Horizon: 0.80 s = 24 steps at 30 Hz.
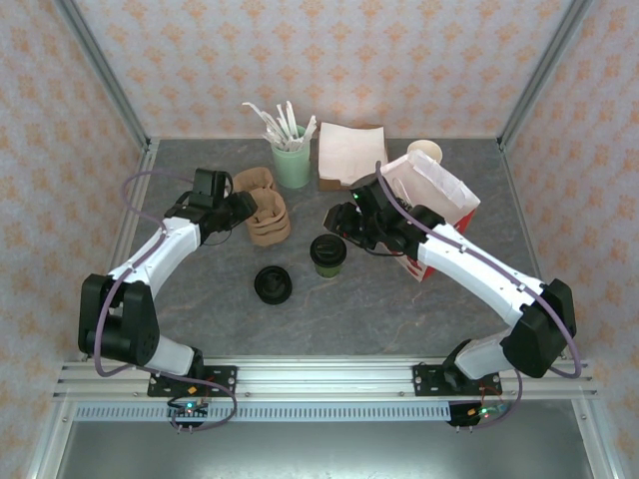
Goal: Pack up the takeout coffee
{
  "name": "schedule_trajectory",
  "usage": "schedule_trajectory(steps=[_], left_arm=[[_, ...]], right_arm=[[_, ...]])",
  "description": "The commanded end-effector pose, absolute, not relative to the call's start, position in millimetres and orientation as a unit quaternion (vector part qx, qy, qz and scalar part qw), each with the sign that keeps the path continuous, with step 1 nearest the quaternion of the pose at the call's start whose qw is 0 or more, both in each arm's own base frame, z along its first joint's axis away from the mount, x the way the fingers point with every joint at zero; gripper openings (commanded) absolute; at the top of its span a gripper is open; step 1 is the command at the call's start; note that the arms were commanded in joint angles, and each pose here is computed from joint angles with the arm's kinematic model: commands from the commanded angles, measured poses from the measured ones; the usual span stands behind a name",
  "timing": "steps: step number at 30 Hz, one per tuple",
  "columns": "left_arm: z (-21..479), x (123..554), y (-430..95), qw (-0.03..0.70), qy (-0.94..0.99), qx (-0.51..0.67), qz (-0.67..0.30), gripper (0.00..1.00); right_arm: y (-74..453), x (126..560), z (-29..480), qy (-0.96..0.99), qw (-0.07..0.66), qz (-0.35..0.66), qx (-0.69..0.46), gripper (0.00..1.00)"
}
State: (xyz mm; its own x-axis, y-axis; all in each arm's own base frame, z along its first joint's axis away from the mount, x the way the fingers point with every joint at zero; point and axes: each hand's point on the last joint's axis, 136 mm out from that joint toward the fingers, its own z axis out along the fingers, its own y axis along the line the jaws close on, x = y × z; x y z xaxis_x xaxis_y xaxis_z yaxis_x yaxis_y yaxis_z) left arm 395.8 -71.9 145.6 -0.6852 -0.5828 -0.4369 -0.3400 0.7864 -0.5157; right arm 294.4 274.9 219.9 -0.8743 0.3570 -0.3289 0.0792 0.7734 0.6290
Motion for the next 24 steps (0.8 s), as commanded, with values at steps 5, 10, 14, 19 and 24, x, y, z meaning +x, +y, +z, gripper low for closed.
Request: schedule_trajectory(steps=[5,10,14,19,24], left_arm=[[152.4,407.2,-72.1,0.317,0.883,-0.265,-0.221,0.42],[151.8,407.3,-73.8,0.316,0.883,-0.265,-0.226,0.4],[149.8,408.0,-74.5,0.314,0.882,-0.267,-0.228,0.41],[149.6,410.9,-78.4,0.313,0.878,-0.269,-0.241,0.35],[146.0,411.1,-77.9,0.308,0.878,-0.276,-0.24,0.33]], right_arm=[[273.8,294.9,245.1,0.905,0.238,0.331,0.119,0.47],[272.3,294.4,243.7,0.906,0.238,0.329,0.121,0.46],[271.2,294.3,244.6,0.904,0.241,0.331,0.124,0.46],[269.3,294.0,245.5,0.903,0.244,0.329,0.126,0.46],[268.1,293.3,246.3,0.903,0.245,0.329,0.127,0.46]])
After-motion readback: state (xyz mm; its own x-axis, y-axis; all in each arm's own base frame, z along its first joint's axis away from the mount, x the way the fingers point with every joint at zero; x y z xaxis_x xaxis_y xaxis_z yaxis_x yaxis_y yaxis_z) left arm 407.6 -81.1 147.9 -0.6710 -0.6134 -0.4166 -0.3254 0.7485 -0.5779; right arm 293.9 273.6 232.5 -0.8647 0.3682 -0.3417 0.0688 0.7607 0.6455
